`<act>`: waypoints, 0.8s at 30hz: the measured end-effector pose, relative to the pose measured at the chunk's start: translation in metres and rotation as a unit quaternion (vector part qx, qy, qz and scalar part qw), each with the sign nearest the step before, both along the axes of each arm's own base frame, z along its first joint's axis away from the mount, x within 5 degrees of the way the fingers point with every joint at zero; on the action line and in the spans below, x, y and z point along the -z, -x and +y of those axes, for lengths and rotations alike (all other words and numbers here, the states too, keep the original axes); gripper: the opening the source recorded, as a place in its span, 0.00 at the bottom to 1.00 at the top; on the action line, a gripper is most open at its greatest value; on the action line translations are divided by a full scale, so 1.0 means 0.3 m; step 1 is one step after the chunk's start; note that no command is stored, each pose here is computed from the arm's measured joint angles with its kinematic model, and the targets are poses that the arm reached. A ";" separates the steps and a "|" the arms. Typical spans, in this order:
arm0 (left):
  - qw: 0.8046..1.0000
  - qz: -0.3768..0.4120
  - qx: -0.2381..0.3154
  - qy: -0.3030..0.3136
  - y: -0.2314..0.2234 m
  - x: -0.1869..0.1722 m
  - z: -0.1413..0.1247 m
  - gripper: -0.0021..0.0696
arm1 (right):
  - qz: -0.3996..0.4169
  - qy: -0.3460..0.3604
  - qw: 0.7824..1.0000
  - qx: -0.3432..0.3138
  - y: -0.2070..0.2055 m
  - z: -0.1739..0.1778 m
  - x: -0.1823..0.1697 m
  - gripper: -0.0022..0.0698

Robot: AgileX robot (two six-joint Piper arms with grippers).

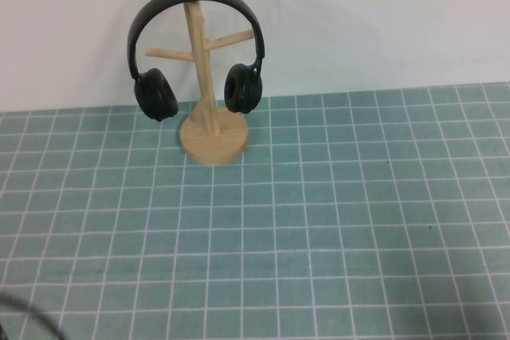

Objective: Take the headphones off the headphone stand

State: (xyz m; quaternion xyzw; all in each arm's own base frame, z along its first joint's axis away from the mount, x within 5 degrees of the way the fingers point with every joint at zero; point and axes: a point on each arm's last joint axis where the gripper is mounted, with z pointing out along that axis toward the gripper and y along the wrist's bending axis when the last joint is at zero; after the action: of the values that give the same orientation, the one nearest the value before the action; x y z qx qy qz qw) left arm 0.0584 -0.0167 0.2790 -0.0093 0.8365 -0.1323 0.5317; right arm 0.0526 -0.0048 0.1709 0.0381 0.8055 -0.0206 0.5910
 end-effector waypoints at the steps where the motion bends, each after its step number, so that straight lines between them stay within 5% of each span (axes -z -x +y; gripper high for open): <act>1: 0.999 0.023 -0.003 -0.027 -0.022 -0.010 0.006 0.02 | 0.000 0.000 1.000 0.000 0.000 0.000 0.000 0.02; 13: 0.981 0.113 0.040 -0.155 -0.389 -0.118 -0.024 0.02 | 0.000 0.000 1.000 0.000 0.000 0.000 0.000 0.02; 24: 0.945 0.082 0.144 -0.282 -0.677 -0.213 -0.320 0.02 | 0.000 0.000 1.000 0.000 0.000 0.000 0.000 0.02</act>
State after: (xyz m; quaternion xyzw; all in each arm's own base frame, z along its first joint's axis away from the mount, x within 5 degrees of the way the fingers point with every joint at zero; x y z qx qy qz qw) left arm 0.2614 -0.1125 0.3431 0.2507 0.8726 0.0350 0.4177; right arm 0.0526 -0.0049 0.1709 0.0383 0.8055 -0.0208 0.5910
